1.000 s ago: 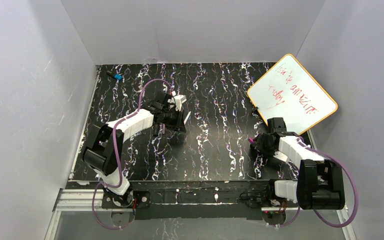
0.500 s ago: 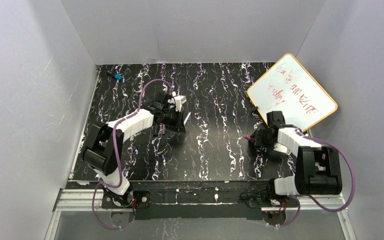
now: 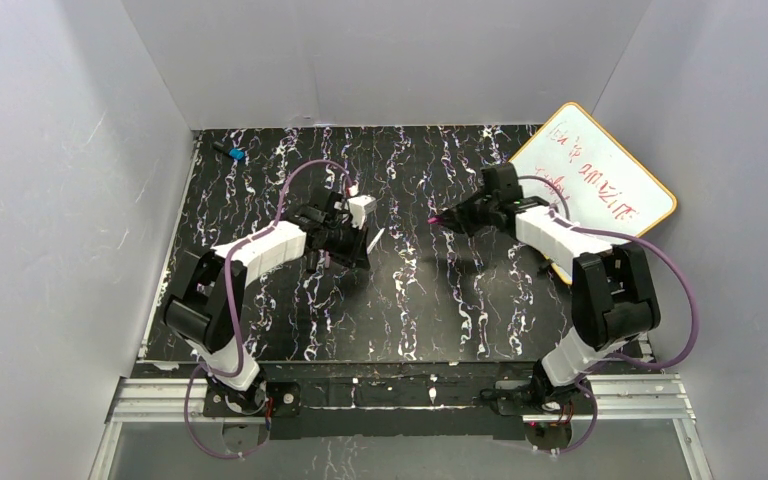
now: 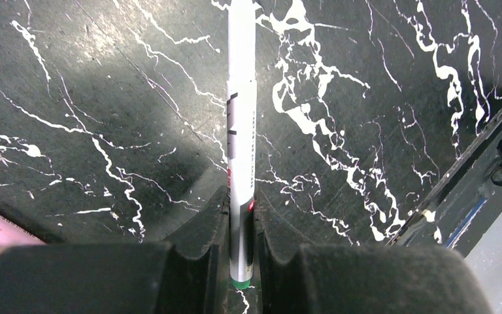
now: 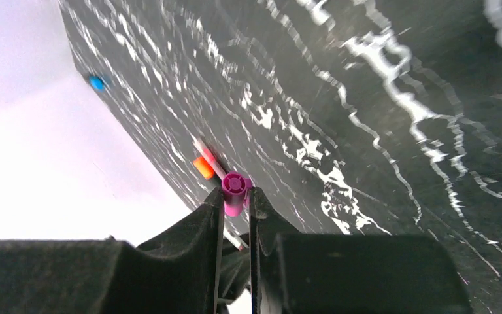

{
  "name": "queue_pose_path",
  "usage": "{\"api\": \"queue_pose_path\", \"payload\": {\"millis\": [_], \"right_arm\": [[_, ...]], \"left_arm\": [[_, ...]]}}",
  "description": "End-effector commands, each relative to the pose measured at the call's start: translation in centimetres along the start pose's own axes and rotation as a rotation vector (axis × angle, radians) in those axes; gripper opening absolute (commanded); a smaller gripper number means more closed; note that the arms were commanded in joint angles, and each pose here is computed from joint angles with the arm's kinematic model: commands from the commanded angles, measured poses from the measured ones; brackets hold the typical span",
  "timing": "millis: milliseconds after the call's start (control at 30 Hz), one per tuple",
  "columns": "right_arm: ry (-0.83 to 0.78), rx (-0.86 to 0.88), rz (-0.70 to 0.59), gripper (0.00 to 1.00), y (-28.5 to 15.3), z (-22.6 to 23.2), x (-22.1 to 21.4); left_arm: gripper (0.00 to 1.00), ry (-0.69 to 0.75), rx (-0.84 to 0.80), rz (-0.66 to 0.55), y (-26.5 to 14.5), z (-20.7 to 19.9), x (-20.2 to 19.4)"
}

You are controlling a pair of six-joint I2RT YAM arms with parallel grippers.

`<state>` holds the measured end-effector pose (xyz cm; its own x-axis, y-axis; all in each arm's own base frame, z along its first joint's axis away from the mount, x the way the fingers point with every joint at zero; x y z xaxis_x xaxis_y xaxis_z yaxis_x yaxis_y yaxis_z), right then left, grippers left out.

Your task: Insert the pens into the pen caps

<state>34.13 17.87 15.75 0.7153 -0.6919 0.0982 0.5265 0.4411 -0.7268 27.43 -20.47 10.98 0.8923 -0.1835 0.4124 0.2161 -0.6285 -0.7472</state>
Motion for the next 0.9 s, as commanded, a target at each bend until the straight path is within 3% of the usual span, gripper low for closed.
{"api": "queue_pose_path", "payload": {"millis": [0,233,400,867], "right_arm": [[-0.205,0.063,-0.037,0.01,-1.0,2.4,-2.5],[-0.495,0.142,-0.189,0.01,-2.8,4.1,-3.8],[-0.588,0.217,-0.301,0.01,-4.0,4.1,-3.3],[-0.689,0.489,-0.275,0.01,-5.9,7.3,-6.2]], "left_arm": [[0.0,0.072,-0.046,-0.05,-1.4,-0.8,-0.1],[0.0,0.144,-0.147,-0.139,-3.0,-2.5,-0.1],[0.0,0.155,-0.178,-0.209,-4.5,-3.6,-0.1],[0.0,0.145,-0.216,-0.184,-3.9,-3.9,-0.4]]}}
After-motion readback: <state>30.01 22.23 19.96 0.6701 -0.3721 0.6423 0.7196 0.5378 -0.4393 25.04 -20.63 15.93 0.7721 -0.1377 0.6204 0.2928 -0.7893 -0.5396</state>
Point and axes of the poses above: each gripper's point midway between its finger pads, its own y axis out along the fingers, its own z axis along the line the jaws close on, x = y × z, the point moved 6 cm from there along -y, back along the fingers, and after that the axes turned 13 degrees about -y, right-handed, at the moved point
